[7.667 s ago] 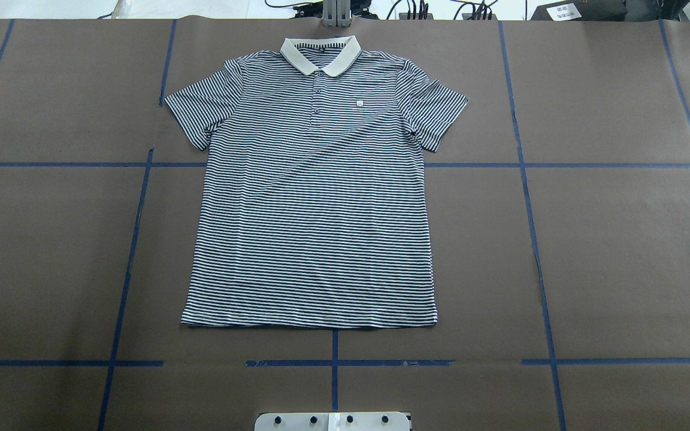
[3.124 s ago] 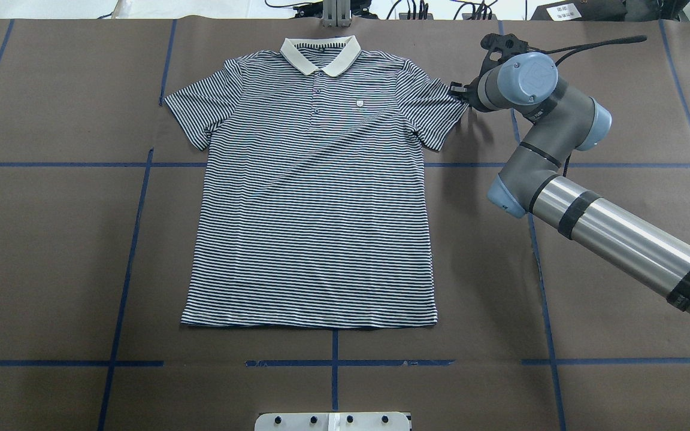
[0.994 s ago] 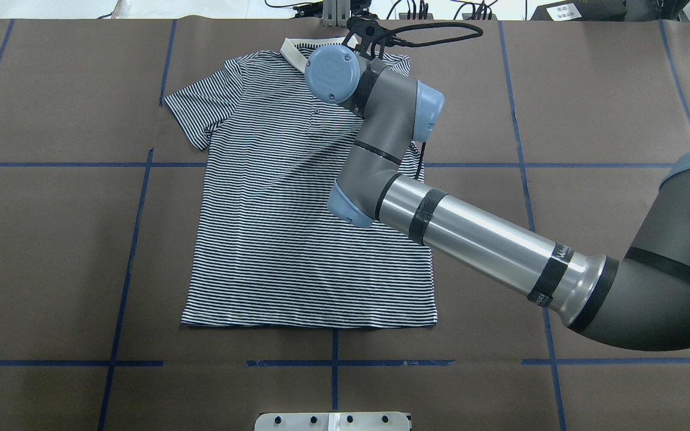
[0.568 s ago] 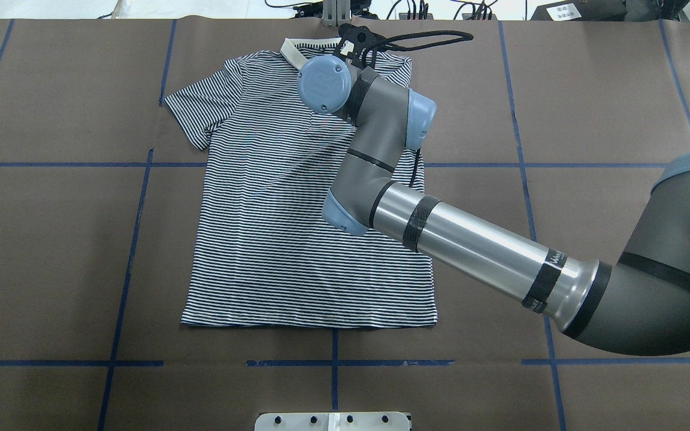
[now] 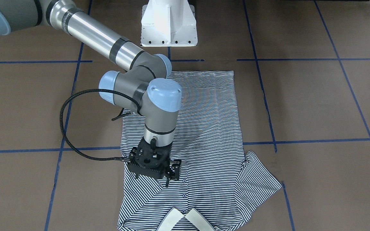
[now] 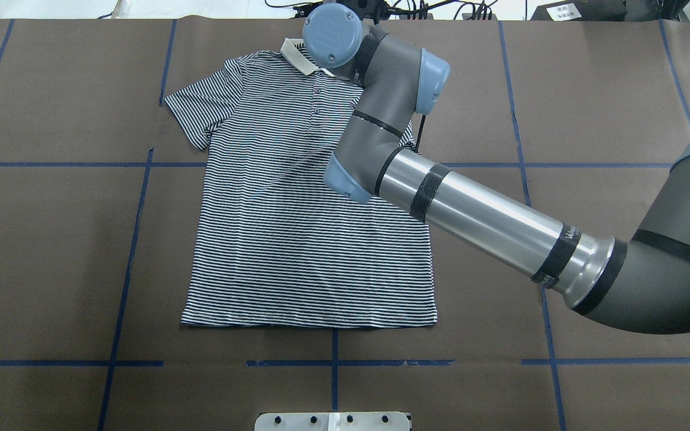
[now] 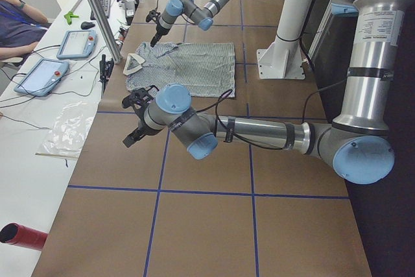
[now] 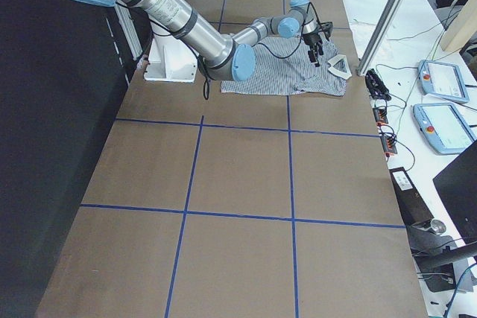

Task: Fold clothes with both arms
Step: 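Fold the held sleeve inward across the shirt toward the collar with the right gripper, then retract the right arm while the left gripper moves to the other sleeve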

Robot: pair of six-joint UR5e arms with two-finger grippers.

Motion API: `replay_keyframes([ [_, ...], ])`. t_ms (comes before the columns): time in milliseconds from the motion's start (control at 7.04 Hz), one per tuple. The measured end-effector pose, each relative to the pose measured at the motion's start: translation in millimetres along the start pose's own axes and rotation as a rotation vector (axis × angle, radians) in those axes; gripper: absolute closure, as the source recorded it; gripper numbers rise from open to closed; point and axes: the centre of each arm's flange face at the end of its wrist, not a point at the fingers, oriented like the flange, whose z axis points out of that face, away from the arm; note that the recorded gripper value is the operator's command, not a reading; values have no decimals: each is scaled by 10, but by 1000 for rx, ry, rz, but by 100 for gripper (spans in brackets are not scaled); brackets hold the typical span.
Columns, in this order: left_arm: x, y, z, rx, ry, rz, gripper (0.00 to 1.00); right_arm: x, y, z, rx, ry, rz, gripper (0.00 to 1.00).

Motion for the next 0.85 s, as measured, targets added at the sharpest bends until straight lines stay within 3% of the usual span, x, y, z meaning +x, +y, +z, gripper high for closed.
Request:
replay_keyframes([
  [426, 661, -687, 774, -8, 126, -190, 0, 1417, -666, -142, -125, -51, -196, 0],
  [568, 1006, -969, 1117, -8, 151, -198, 0, 2012, -902, -197, -148, -80, -262, 0],
  [852, 1729, -1267, 1750, 13, 96, -248, 6, 3276, -1278, -175, -186, -123, -385, 0],
])
